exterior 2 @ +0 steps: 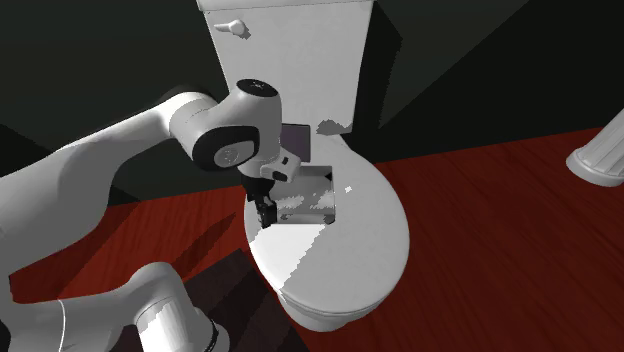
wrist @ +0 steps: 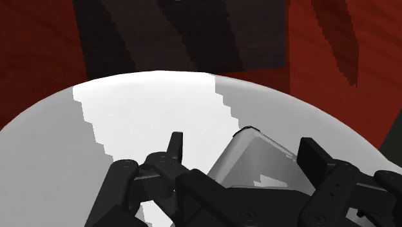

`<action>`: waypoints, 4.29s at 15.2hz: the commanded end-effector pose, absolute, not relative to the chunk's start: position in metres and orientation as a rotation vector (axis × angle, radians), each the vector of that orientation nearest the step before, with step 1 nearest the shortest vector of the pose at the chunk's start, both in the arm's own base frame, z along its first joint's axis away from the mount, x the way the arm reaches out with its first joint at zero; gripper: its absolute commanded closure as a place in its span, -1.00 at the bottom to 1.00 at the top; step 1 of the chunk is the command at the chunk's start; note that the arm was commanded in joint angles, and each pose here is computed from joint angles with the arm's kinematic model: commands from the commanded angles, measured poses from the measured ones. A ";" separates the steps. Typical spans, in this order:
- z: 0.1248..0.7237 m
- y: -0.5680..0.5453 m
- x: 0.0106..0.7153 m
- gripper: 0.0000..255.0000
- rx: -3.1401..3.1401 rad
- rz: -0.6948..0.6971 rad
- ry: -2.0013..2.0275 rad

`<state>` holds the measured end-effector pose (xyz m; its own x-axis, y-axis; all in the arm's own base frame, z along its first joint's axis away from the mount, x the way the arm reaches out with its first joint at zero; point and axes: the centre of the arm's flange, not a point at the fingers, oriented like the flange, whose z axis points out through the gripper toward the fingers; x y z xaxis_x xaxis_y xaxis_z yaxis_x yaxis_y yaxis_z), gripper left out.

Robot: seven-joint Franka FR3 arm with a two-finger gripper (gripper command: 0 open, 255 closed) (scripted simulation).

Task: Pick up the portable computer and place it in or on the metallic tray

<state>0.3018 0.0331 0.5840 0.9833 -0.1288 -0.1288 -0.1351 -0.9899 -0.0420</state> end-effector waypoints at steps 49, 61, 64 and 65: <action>0.630 0.249 0.478 1.00 -3.140 -0.023 0.292; 0.694 0.249 0.478 1.00 -3.140 -0.023 0.292; 0.710 0.249 0.478 1.00 -3.140 -0.023 0.292; 0.715 0.249 0.478 1.00 -3.140 -0.023 0.292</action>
